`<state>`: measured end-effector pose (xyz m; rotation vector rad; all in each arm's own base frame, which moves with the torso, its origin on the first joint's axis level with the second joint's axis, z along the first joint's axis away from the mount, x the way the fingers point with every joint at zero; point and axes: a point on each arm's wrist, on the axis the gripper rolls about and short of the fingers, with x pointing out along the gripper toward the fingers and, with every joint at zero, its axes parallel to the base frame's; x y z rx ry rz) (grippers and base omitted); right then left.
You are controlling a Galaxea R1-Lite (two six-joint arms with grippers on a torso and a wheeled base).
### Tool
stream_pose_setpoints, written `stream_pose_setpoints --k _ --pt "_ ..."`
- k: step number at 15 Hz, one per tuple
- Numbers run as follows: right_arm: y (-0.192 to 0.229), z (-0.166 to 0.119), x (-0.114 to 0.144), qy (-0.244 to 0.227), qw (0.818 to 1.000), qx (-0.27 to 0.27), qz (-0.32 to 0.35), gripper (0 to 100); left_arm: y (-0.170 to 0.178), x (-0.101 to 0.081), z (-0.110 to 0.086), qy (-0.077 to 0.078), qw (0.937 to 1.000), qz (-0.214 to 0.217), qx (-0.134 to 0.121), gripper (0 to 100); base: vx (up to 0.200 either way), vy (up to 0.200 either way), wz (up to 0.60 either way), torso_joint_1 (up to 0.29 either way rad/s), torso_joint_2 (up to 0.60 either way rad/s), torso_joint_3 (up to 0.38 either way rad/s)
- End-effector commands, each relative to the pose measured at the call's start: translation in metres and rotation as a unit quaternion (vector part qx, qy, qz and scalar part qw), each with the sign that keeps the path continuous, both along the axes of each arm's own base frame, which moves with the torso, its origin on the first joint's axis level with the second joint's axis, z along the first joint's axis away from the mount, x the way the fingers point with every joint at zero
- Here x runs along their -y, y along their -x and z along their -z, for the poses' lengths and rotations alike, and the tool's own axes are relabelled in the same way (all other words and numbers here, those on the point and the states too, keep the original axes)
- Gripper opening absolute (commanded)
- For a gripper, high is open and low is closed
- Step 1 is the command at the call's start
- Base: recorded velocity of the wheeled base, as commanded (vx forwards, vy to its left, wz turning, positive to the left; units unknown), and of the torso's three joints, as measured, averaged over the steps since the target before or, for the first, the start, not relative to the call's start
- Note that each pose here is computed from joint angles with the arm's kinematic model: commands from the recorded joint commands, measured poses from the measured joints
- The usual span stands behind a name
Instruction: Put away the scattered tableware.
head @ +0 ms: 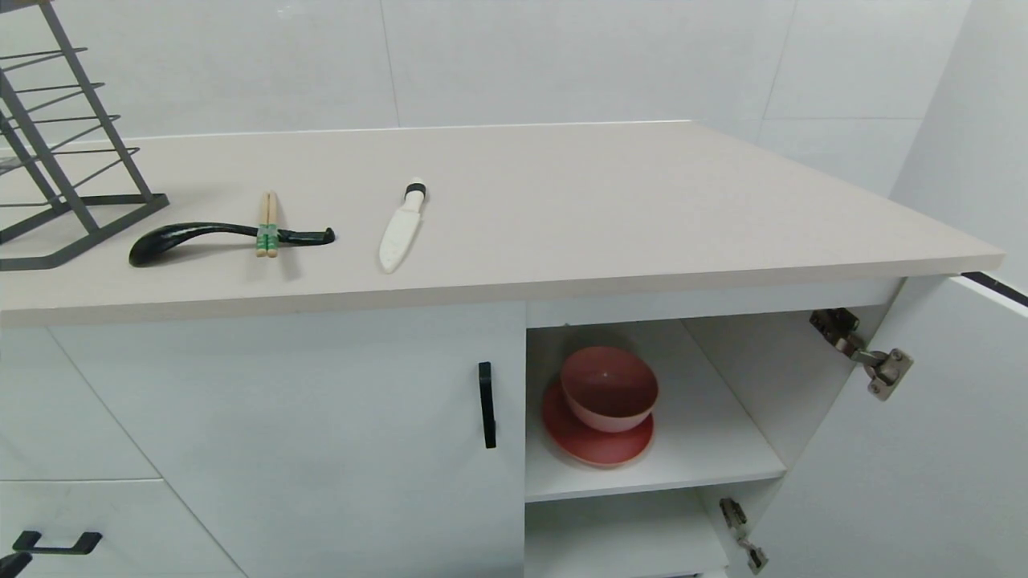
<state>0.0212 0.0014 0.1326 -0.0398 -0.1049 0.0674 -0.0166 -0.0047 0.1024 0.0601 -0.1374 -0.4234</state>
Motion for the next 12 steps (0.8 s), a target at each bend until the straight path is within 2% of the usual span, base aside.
stream_pose_setpoints --k 1,3,4,5,6,7,11,12 --pt "0.01 0.0 0.002 -0.005 0.999 0.033 0.007 100 0.002 0.0 -0.002 0.001 0.9995 -0.027 0.013 100 0.0 0.0 0.0 0.0 0.0 0.0" --pt "0.015 0.002 0.002 -0.006 0.999 0.04 0.008 100 0.003 0.001 0.001 0.004 0.9962 -0.086 0.015 100 0.0 0.0 0.0 0.0 0.0 0.0" --pt "0.018 0.003 0.003 -0.008 0.999 0.049 0.008 100 0.004 0.002 0.006 0.004 0.9955 -0.094 0.011 100 0.0 0.0 0.0 0.0 0.0 0.0" --pt "0.02 0.004 0.003 -0.009 0.999 0.052 0.009 100 0.005 0.002 0.008 0.004 0.9957 -0.092 0.004 100 0.0 0.0 0.0 0.0 0.0 0.0" --pt "0.029 0.011 0.004 -0.009 0.998 0.059 0.025 100 0.006 0.001 0.019 -0.006 0.9957 -0.087 -0.032 100 0.0 0.0 0.0 0.0 0.0 0.0" --pt "0.034 0.017 0.004 -0.009 0.998 0.061 0.034 100 0.007 0.001 0.021 -0.001 0.9959 -0.081 -0.04 100 0.0 0.0 0.0 0.0 0.0 0.0" --pt "0.038 0.024 0.005 -0.009 0.998 0.053 0.034 100 0.007 0.001 0.02 -0.006 0.9961 -0.084 -0.028 100 0.0 0.0 0.0 0.0 0.0 0.0" --pt "0.038 0.028 0.005 -0.007 0.999 0.035 0.034 100 0.007 0.001 0.02 -0.002 0.9961 -0.083 -0.03 100 0.0 0.0 0.0 0.0 0.0 0.0"
